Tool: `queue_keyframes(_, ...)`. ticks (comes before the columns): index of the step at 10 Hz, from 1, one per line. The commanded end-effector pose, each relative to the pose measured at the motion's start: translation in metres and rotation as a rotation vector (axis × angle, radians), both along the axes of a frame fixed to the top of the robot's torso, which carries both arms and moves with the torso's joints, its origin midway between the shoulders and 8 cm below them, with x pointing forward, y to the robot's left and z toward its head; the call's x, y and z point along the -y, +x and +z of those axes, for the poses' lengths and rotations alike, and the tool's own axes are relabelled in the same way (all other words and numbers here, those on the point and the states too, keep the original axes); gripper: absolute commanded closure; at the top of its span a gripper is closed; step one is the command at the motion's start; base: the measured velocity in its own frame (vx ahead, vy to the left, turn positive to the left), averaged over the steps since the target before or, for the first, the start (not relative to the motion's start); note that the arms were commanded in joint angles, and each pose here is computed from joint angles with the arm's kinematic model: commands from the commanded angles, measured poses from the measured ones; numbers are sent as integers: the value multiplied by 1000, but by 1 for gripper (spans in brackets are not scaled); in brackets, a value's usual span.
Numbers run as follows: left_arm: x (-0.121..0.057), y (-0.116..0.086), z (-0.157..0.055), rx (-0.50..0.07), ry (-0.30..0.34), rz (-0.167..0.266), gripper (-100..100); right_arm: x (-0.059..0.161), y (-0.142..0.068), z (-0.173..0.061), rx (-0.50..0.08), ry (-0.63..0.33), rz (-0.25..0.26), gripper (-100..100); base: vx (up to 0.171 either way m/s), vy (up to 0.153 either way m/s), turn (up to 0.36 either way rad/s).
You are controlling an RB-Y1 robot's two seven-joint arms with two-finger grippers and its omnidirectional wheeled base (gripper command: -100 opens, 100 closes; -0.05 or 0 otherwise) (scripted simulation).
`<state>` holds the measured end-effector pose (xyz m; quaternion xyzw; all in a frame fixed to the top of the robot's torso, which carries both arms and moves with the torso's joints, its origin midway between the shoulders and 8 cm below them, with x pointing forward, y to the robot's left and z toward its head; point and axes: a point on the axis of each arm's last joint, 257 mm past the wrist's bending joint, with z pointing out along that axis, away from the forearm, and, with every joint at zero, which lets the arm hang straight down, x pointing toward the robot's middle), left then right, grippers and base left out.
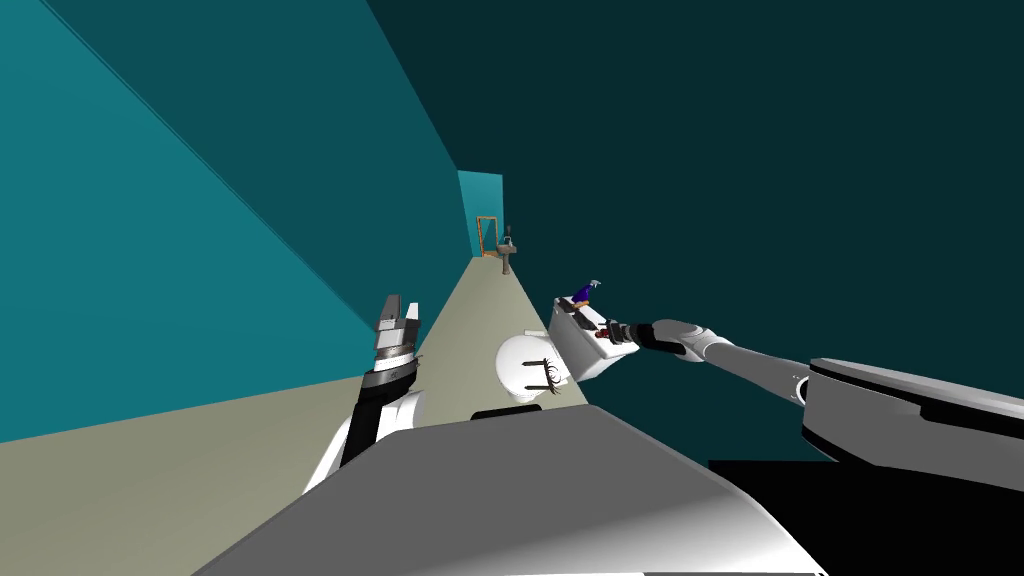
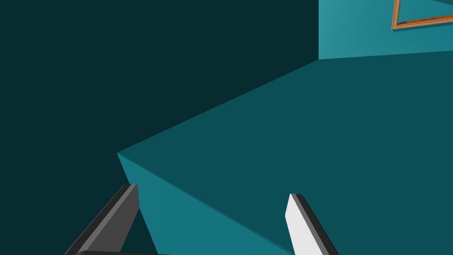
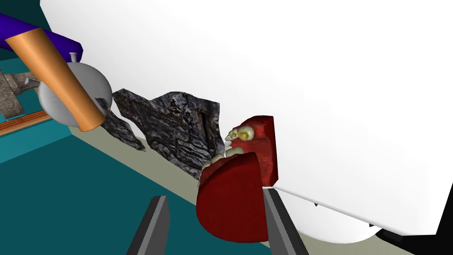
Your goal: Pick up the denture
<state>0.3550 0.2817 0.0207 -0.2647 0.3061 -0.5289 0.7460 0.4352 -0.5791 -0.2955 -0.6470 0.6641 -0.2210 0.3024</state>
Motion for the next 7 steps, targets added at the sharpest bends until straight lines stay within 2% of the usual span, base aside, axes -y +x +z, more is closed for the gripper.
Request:
queue_keyframes(1, 0, 0, 0, 0, 0, 0, 0, 0, 0, 0, 0, 0, 0, 100, 0, 0, 0)
queue_keyframes(4, 0, 0, 0, 0, 0, 0, 0, 2, 1, 2, 3, -6, -1, 100, 0, 0, 0)
queue_keyframes(5, 0, 0, 0, 0, 0, 0, 0, 2, 1, 2, 3, -7, -1, 0, 0, 0, 0)
queue_keyframes(6, 0, 0, 0, 0, 0, 0, 0, 3, 1, 2, 4, -8, -2, 100, 0, 0, 0)
queue_keyframes(7, 0, 0, 0, 0, 0, 0, 0, 3, 1, 2, 4, -8, -2, 0, 0, 0, 0)
